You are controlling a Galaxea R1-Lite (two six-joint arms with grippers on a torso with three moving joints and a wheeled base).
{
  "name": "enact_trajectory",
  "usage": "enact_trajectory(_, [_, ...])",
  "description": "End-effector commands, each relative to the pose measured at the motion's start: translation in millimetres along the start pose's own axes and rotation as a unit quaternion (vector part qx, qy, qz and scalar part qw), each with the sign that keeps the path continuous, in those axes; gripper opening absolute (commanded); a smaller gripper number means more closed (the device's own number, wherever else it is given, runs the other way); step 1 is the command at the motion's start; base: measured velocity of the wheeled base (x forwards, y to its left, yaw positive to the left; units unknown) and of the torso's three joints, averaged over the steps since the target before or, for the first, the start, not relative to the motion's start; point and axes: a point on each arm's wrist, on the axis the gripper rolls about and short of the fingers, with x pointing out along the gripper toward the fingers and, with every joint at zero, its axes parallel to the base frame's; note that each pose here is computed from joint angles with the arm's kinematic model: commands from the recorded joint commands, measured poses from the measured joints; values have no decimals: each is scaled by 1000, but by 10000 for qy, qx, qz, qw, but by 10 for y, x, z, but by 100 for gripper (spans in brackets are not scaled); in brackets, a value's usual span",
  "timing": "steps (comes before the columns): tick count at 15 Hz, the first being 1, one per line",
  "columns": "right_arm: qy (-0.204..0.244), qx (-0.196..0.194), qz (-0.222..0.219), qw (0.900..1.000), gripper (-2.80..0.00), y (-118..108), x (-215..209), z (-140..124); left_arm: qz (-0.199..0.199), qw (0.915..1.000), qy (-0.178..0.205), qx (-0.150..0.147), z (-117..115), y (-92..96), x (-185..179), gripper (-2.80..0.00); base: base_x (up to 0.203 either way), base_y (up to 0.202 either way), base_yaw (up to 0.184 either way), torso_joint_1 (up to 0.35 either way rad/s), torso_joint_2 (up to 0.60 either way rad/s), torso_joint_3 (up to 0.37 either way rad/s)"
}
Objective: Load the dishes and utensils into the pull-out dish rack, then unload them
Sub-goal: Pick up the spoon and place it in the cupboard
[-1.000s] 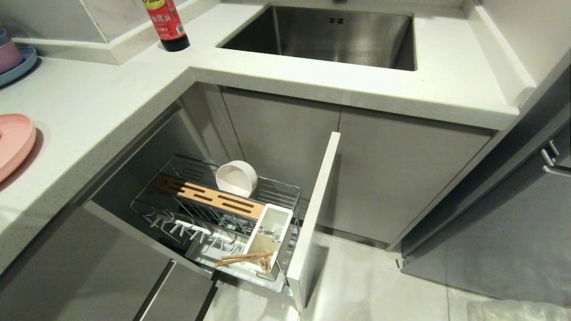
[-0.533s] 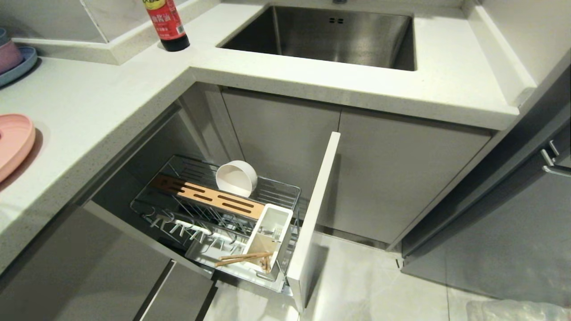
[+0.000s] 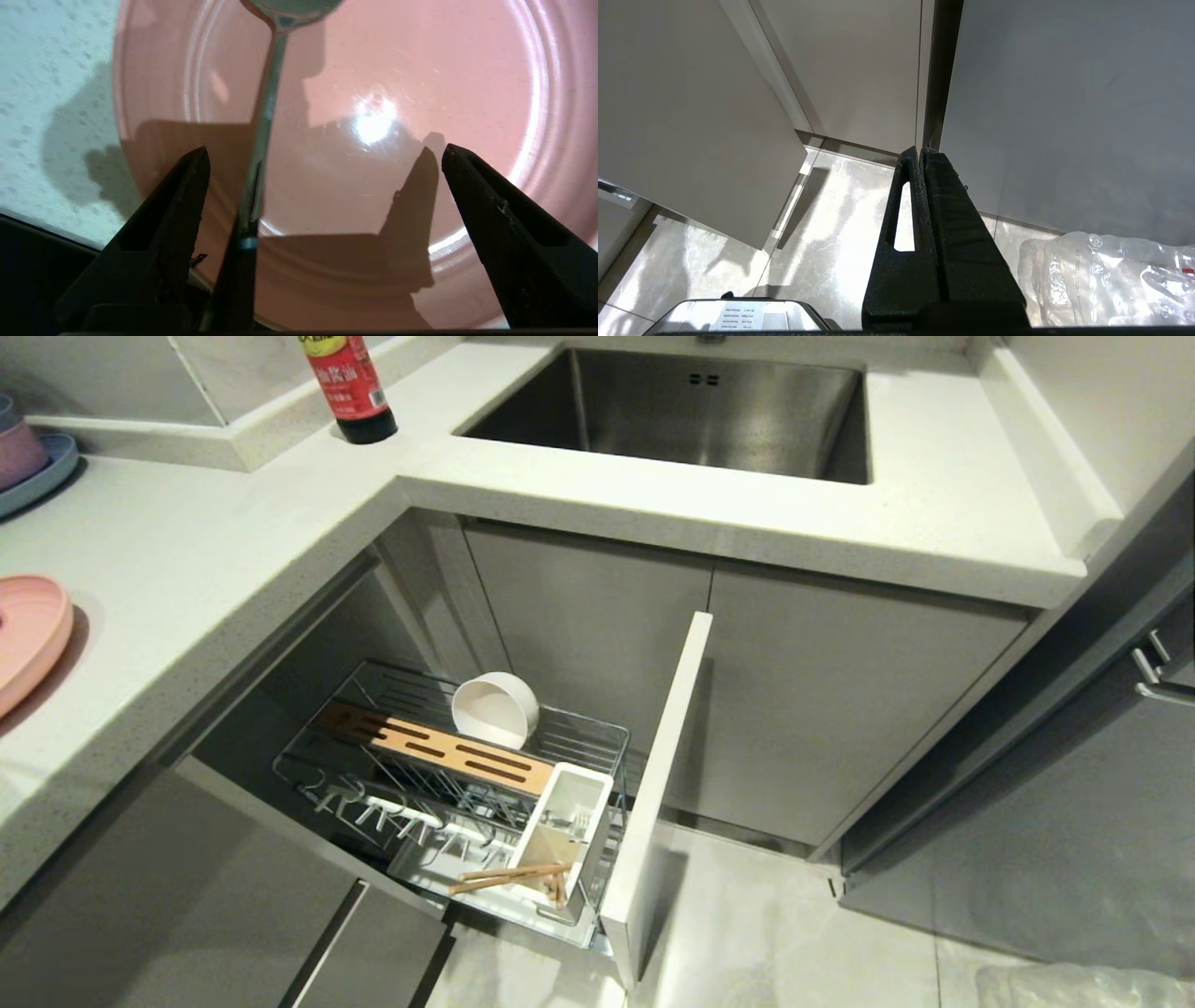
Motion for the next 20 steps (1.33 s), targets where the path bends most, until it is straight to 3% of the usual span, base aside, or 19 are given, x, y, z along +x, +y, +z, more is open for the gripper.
enact_trajectory(1, [-5,0,-4,10000,-280,0,-1,0,-5,10000,13,26,-16,10,31,0,0,0,0,0,0,0])
enact_trajectory(10, [0,0,4,10000,-280,0,0,0,-54,9999,83,35,-44,-10,96,0,0,0,0,0,0,0])
enact_trajectory(11, [1,0,4,10000,-280,0,0,0,-70,9999,74,41,-37,-16,100,-187,0,0,0,0,0,0])
enact_trajectory(12, [-1,0,4,10000,-280,0,0,0,-67,9999,70,46,-35,-20,96,-280,0,0,0,0,0,0])
enact_trajectory(20, [-2,0,3,10000,-280,0,0,2,-63,9999,49,74,-22,-44,80,-280,0,0,0,0,0,0])
